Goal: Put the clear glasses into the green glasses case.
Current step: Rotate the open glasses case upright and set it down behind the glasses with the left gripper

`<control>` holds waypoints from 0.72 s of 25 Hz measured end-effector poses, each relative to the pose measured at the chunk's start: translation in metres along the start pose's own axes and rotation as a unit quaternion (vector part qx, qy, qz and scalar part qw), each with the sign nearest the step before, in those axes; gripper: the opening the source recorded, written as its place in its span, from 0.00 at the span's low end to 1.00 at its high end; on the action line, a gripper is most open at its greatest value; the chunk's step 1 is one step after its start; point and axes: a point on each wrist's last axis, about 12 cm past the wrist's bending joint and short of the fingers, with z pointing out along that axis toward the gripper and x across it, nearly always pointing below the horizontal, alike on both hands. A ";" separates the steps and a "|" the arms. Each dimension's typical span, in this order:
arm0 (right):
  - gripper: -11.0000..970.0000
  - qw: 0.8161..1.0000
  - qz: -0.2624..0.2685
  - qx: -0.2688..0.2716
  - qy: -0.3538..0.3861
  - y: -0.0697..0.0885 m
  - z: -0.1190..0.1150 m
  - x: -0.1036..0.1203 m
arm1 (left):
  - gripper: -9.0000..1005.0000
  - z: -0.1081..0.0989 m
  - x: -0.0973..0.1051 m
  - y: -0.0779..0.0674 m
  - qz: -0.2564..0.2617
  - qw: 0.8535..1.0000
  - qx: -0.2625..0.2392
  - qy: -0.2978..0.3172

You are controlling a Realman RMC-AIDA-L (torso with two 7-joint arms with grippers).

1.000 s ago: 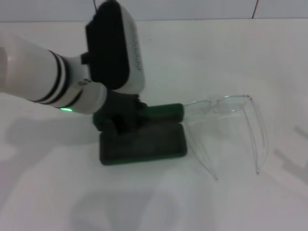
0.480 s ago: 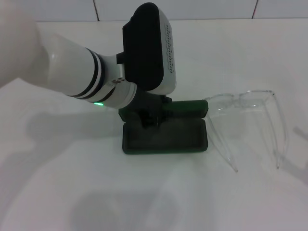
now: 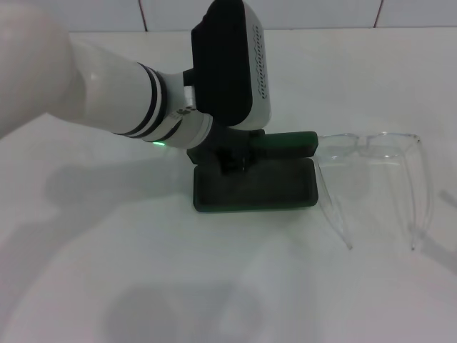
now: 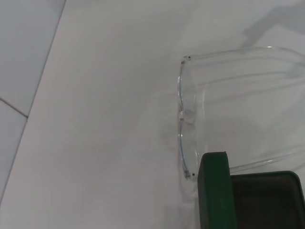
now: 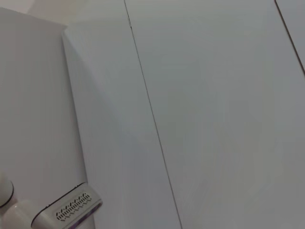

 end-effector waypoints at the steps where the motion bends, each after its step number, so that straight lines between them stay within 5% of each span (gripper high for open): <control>1: 0.91 1.000 0.000 0.001 0.000 0.000 0.000 0.000 | 0.25 0.001 -0.001 0.000 0.000 1.000 0.002 -0.001; 18: 0.91 1.000 0.001 0.002 0.004 0.000 0.000 0.001 | 0.26 0.007 -0.004 -0.005 0.010 1.000 0.016 0.005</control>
